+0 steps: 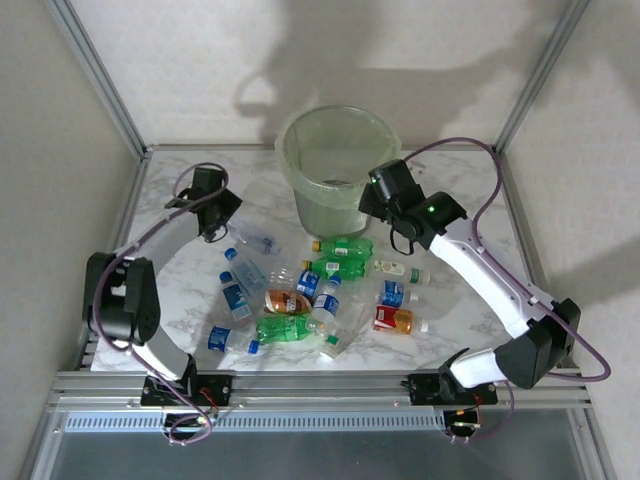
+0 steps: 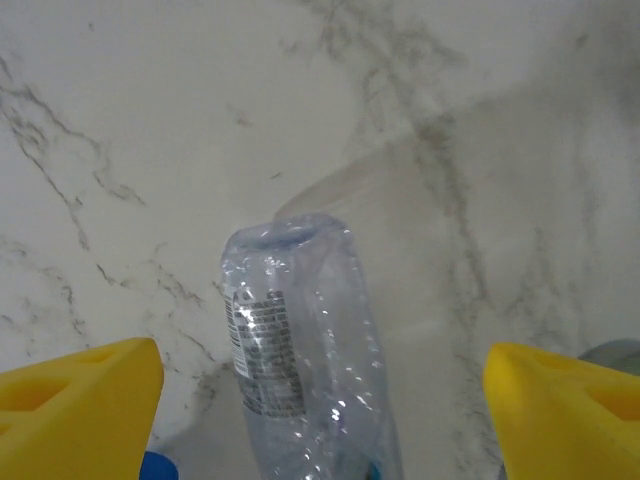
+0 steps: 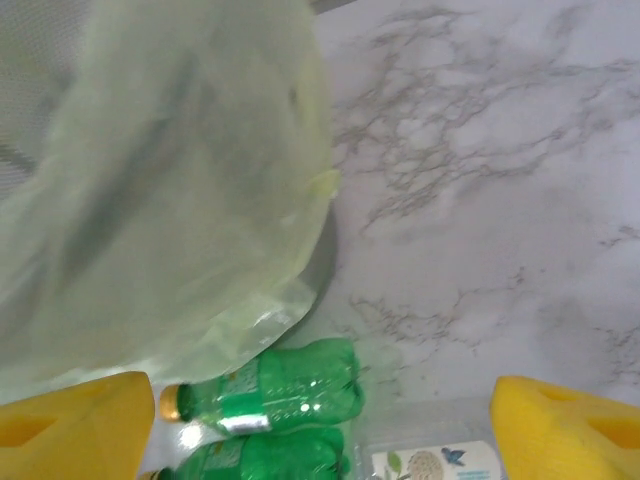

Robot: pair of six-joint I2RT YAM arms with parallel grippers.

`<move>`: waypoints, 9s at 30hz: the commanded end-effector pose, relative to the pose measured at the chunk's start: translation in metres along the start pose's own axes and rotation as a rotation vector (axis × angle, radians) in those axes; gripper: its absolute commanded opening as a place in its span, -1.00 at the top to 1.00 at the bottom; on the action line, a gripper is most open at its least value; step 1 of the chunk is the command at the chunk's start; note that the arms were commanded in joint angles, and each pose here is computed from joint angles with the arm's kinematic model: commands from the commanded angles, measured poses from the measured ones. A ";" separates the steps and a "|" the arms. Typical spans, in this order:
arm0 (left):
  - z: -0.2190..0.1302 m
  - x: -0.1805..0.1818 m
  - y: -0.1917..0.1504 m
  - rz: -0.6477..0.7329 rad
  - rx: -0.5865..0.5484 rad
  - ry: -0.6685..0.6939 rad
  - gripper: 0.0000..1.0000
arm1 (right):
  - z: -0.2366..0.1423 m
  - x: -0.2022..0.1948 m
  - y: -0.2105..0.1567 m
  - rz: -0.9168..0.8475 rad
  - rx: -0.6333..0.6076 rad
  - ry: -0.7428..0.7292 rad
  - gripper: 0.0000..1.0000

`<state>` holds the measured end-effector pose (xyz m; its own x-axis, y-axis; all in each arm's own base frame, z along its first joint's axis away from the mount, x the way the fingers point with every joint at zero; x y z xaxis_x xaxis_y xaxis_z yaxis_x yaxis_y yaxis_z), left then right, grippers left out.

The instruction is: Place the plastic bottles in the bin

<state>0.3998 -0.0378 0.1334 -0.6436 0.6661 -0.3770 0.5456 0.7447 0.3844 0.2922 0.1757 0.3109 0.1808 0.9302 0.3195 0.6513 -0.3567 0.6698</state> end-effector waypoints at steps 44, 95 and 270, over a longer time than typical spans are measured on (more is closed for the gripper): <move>0.048 -0.021 -0.007 0.089 0.074 0.100 -0.10 | -0.043 0.084 -0.015 -0.133 0.010 0.294 -0.79; -0.246 -0.142 0.012 0.211 0.052 -0.924 -0.03 | -0.026 0.193 -0.028 -0.337 0.320 0.665 -0.58; -0.286 -0.217 -0.044 0.174 0.223 -1.085 -0.13 | -0.088 0.103 0.012 -0.197 0.208 0.860 -0.13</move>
<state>0.3617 -0.2242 0.4190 0.1388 0.4221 -0.8958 0.7329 0.5646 0.3796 0.2627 0.2637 0.4003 -0.4801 0.5832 0.6553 0.7581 -0.1000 0.6444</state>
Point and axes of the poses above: each hand's point on the last joint's axis, 136 mm out from that joint toward the fingers, its own z axis out along the fingers, its own x axis along the line the jaws close on, y = z × x, the point moved 5 cm from there along -z, back along the fingers, and after that the axes turned 6 degrees about z, right-handed, at the moved point
